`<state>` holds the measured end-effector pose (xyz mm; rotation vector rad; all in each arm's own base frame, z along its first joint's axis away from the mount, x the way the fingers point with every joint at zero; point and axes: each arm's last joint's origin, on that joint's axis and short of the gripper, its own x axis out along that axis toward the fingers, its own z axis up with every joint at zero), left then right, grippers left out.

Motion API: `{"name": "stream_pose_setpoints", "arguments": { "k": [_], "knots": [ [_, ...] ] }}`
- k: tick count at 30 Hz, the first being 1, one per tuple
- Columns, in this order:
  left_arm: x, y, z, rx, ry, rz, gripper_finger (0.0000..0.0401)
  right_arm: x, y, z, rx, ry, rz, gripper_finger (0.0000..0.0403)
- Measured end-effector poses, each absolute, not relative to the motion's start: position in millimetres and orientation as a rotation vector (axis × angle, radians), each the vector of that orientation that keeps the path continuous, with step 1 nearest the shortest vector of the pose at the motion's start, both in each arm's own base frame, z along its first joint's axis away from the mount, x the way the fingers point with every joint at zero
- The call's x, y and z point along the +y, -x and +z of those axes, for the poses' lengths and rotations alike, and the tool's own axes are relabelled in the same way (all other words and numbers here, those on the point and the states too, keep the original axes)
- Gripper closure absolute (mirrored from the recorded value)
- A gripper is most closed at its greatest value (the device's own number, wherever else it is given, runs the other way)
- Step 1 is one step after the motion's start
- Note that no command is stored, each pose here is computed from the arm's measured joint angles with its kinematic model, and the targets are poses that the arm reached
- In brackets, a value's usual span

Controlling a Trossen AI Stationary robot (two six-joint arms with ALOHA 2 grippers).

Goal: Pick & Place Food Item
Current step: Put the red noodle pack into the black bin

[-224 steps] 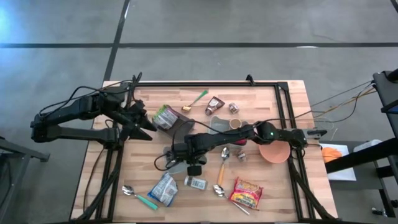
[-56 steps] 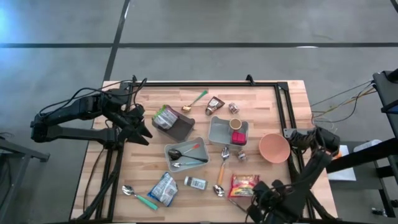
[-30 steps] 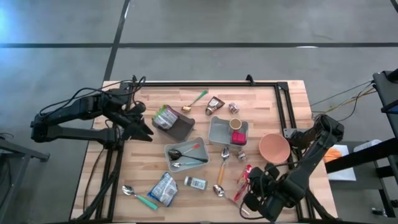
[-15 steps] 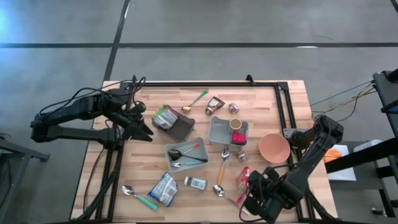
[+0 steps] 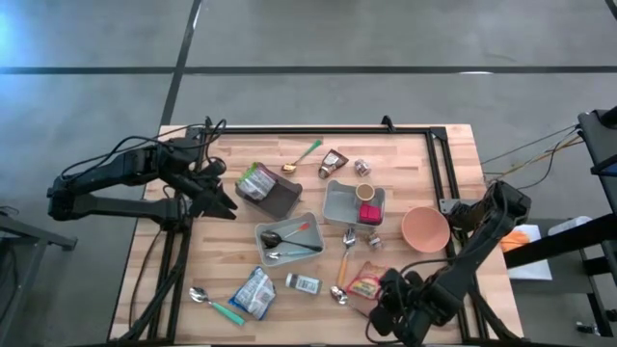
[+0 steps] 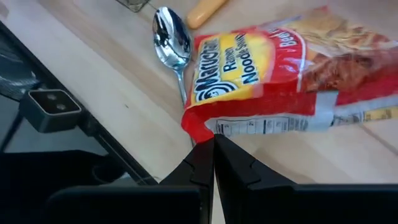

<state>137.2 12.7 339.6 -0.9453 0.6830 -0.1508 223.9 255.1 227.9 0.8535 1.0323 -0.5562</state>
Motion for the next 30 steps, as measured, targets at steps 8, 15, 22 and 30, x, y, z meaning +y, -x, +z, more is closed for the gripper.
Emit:
{"name": "stream_pose_setpoints", "arguments": {
  "k": [8,15,22,30],
  "knots": [
    [12.8,-137.3,339.6,0.684,0.952,-0.148,0.0021,251.2,-221.6,200.6,0.967,-0.974,-0.607,0.0394],
    [12.0,-137.0,339.8,0.692,0.96,-0.175,0.0021,246.3,-217.6,170.4,0.946,-1.052,-0.577,0.0394],
    [12.0,-137.0,339.9,0.693,0.96,-0.177,0.0021,242.6,-214.5,166.4,0.938,-1.098,-0.604,0.0394],
    [12.0,-137.0,339.8,0.693,0.959,-0.178,0.0021,245.7,-217.3,173.9,0.94,-1.087,-0.581,0.0394]
  ]
}}
